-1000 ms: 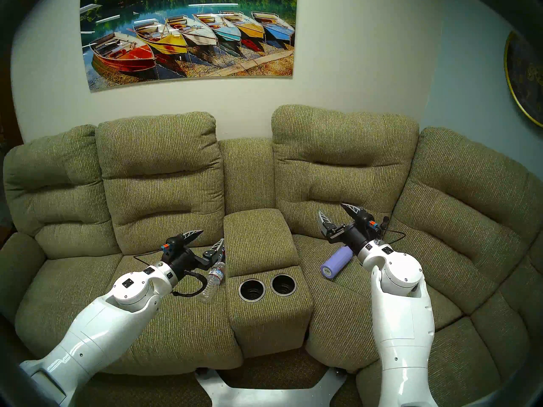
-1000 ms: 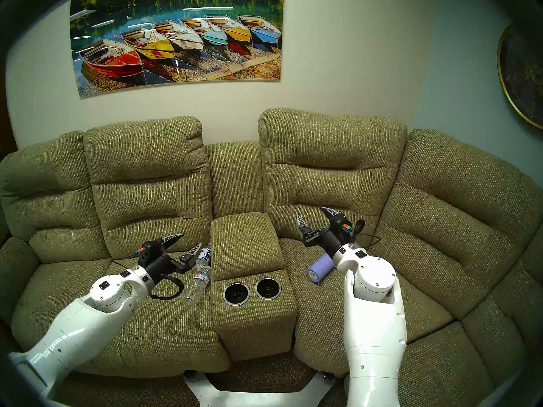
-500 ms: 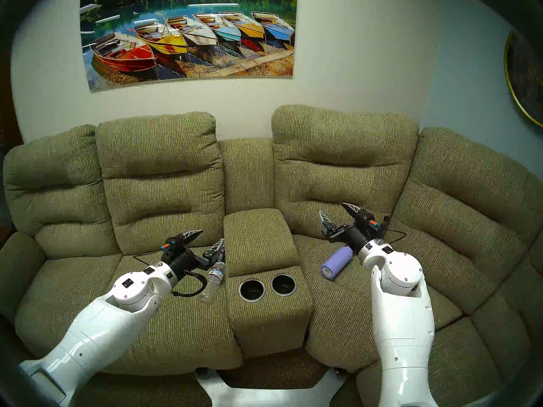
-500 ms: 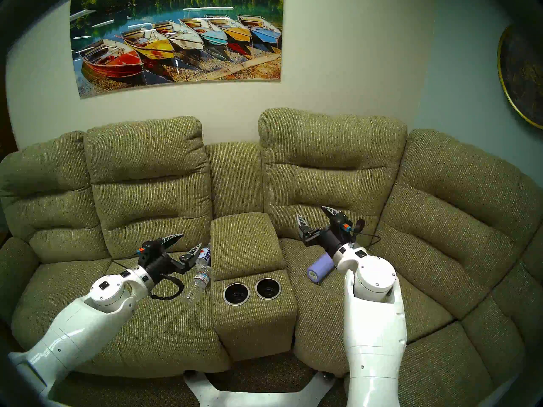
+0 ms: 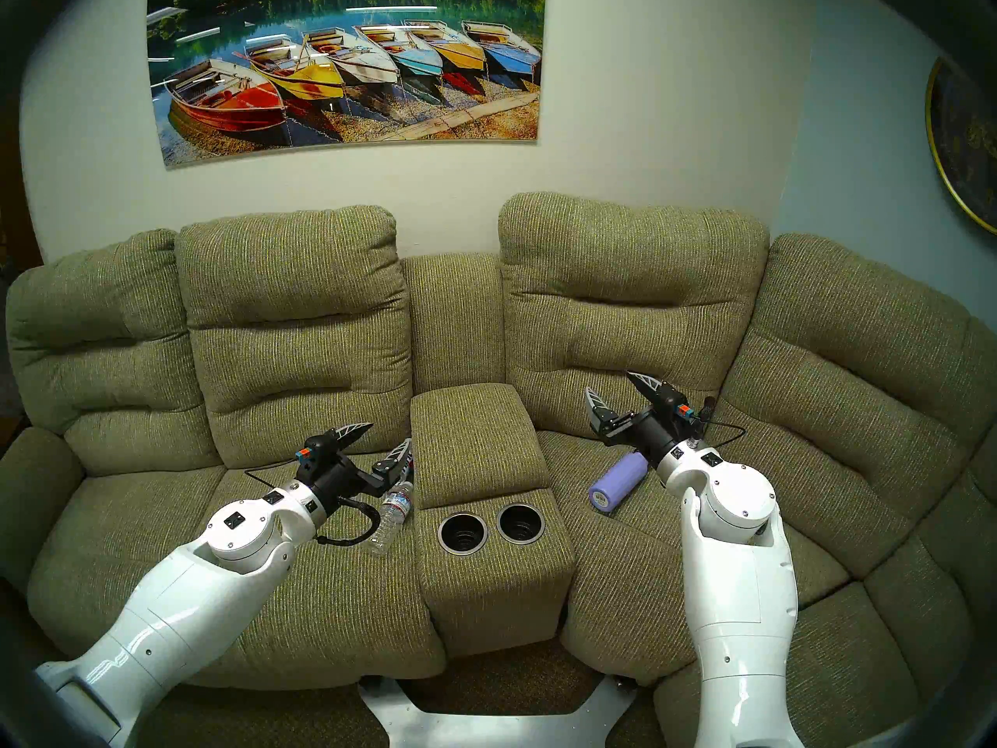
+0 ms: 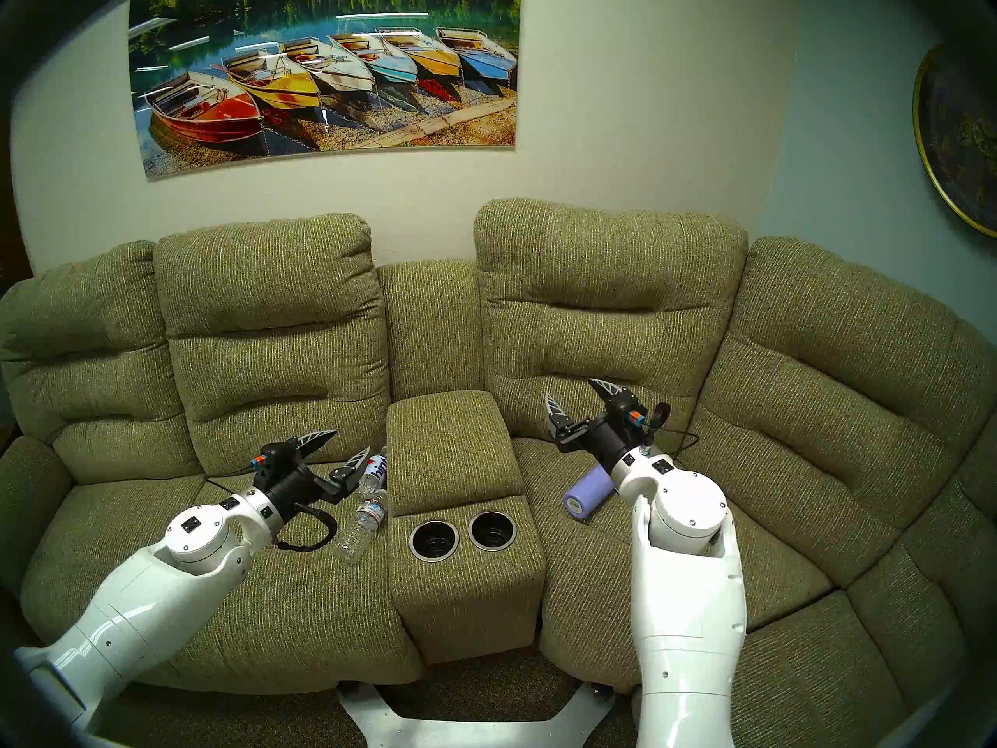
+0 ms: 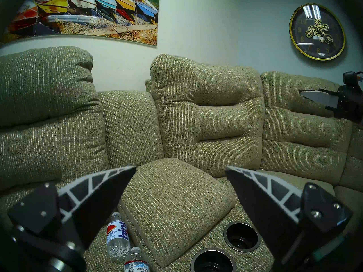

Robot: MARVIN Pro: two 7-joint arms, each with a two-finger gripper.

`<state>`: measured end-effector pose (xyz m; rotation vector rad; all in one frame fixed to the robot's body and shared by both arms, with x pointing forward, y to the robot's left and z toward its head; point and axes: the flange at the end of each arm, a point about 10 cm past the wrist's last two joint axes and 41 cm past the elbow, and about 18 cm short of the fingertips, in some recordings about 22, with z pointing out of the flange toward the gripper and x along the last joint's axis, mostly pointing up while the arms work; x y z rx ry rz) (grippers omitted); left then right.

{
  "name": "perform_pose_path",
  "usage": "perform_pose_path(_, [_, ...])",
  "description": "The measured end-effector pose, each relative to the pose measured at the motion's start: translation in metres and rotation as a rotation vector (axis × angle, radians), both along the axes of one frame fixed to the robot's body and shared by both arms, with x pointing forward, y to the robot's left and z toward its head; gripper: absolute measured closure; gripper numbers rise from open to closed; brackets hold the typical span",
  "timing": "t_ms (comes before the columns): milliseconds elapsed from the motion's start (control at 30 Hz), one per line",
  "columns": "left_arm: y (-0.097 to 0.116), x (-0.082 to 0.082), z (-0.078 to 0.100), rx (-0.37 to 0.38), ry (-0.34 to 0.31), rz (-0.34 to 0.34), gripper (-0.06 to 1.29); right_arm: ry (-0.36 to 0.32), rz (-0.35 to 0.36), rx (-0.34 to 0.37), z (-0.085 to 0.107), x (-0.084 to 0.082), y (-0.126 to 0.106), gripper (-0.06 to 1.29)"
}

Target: Take bottles out of cup holder

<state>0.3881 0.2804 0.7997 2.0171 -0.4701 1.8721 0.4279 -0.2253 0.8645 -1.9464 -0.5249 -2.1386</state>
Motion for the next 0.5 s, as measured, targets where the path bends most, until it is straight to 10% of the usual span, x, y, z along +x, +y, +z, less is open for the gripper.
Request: perform_pose_path(500, [0.0000, -0.0001, 0.0000, 0.000, 0.000, 0.000, -0.02, 0.000, 0.001, 0.001, 0.0001, 0.0000, 0.0004, 0.02])
